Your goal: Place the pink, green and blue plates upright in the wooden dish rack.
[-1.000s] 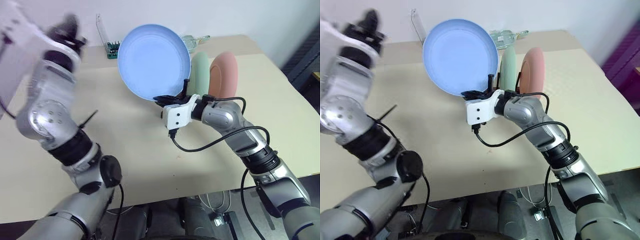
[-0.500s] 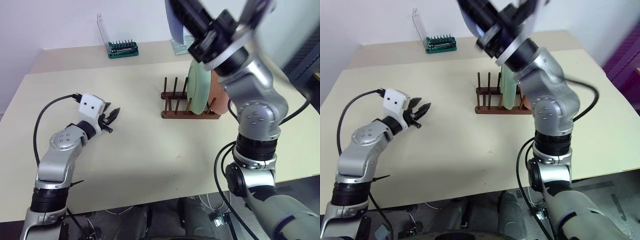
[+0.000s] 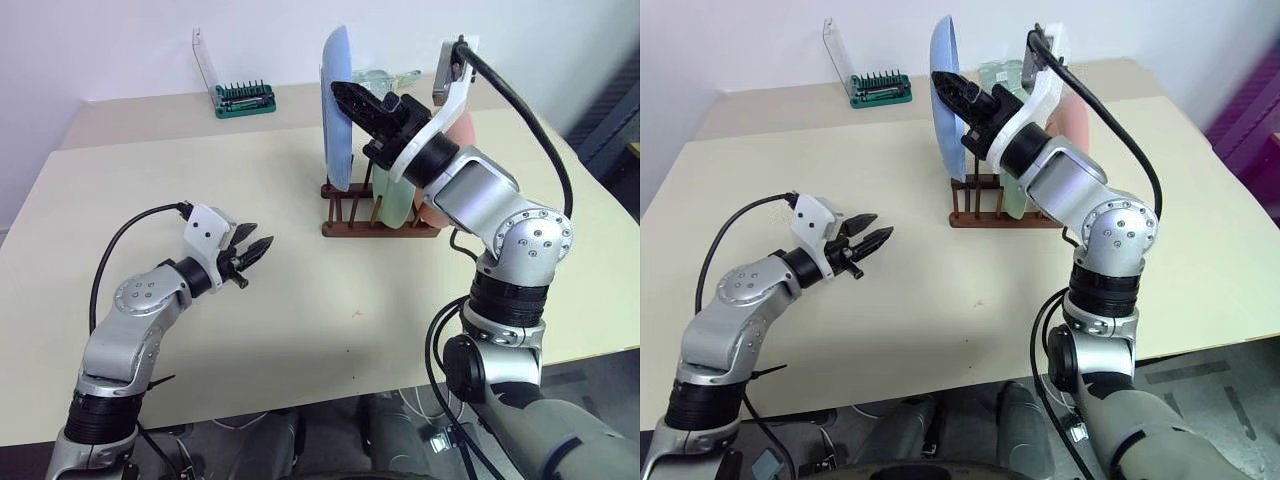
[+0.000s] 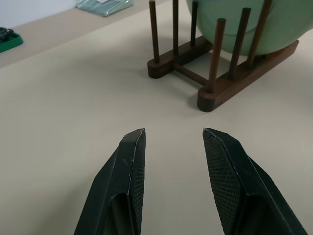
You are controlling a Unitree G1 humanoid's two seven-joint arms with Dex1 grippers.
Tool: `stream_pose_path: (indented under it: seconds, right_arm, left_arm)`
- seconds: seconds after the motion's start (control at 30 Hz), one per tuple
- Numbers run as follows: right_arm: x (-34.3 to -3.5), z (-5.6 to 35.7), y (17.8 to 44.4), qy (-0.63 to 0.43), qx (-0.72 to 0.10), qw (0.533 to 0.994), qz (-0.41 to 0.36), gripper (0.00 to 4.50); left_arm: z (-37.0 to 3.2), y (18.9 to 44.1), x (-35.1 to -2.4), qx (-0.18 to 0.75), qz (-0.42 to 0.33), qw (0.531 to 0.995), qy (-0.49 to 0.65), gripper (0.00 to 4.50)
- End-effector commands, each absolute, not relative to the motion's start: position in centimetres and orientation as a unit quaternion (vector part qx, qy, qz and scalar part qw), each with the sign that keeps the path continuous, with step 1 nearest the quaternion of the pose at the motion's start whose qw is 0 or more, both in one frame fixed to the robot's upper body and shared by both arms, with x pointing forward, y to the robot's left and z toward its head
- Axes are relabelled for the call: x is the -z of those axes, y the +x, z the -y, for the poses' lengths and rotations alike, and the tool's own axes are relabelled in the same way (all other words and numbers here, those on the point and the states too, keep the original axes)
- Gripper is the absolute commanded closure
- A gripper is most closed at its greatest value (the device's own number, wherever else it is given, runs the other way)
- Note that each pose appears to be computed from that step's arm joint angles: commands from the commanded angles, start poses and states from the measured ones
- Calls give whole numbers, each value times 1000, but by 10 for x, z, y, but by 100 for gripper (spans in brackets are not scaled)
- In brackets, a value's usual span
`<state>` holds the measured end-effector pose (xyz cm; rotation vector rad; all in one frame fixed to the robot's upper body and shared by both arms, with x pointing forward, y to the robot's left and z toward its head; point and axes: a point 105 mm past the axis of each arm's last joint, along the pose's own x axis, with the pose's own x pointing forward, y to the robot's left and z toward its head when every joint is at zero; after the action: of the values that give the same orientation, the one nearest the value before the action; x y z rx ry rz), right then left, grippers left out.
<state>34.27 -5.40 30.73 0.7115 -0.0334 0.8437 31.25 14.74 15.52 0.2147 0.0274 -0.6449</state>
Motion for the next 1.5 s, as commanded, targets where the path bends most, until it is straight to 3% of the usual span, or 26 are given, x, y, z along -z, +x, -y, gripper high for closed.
stream_pose_path:
  seconds: [0.03, 0.27, 0.37, 0.5, 0.6, 0.73, 0.87, 1.0, 1.1, 1.17, 1.3, 1.5]
  right_arm:
    - [-314, 65, 354, 367, -383, 847, 17, 450]
    - [-305, 73, 369, 380, -366, 850, -5, 450]
    - [-303, 76, 373, 375, -359, 855, -8, 357]
    - [-312, 75, 372, 332, -362, 871, 16, 160]
    - [-322, 72, 366, 270, -372, 887, 48, 160]
    - [-344, 74, 341, 28, -376, 912, 161, 160]
    - [-341, 94, 297, -124, -423, 867, 232, 160]
    - [-316, 165, 281, -110, -379, 901, 179, 160]
    - [-273, 213, 264, -112, -341, 929, 92, 160]
    - [-241, 228, 254, -126, -330, 935, 34, 160]
    - [-204, 245, 260, -150, -285, 947, -10, 160]
    - [-183, 260, 276, -130, -262, 956, -15, 160]
  left_arm:
    - [-146, 310, -169, 317, 11, 942, 110, 264]
    - [-144, 307, -172, 315, 13, 943, 107, 264]
    - [-141, 305, -172, 318, 12, 942, 104, 258]
    - [-139, 304, -171, 321, 11, 941, 104, 258]
    - [-137, 304, -171, 324, 11, 940, 104, 258]
    - [-133, 304, -171, 328, 12, 939, 105, 258]
    - [-135, 310, -171, 318, 15, 942, 110, 258]
    - [-143, 317, -165, 299, 12, 946, 126, 258]
    - [-153, 322, -155, 283, 0, 950, 133, 258]
    - [-161, 323, -145, 275, -12, 953, 129, 258]
    - [-173, 319, -127, 272, -31, 950, 148, 258]
    - [-177, 316, -122, 268, -28, 947, 174, 258]
